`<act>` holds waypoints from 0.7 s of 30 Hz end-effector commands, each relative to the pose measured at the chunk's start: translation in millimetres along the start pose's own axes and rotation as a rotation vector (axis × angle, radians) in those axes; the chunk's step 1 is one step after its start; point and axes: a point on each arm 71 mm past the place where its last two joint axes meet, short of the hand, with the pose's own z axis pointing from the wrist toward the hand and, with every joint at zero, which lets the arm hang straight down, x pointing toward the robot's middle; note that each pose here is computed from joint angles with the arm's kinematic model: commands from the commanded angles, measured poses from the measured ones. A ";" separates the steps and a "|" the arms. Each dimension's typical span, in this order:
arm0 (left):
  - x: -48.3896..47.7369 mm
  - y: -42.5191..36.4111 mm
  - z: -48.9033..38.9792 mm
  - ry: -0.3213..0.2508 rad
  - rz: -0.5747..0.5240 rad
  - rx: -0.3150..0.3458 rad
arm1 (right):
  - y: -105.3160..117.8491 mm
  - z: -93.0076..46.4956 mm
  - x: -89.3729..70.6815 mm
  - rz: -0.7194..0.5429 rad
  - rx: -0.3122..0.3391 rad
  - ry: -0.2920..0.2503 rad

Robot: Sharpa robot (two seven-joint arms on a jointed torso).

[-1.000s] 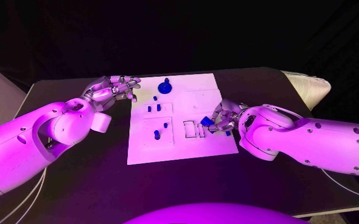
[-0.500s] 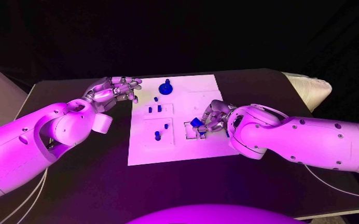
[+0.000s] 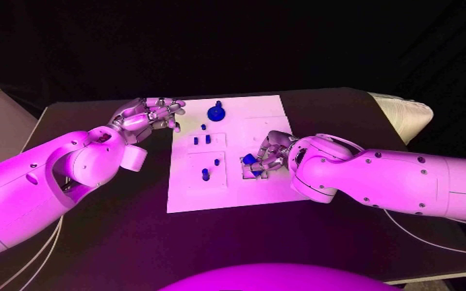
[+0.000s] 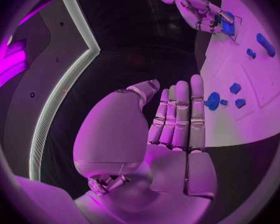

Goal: Assemble the parts on the task board

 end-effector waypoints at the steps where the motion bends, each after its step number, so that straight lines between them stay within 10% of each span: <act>1: 1.6 -0.4 0.1 0.008 -0.008 0.005 | 1.4 0.6 2.4 -0.026 -0.006 0.021; 21: 0.8 -0.5 -0.8 0.007 -0.007 0.002 | 4.2 4.7 3.9 -0.057 -0.006 0.018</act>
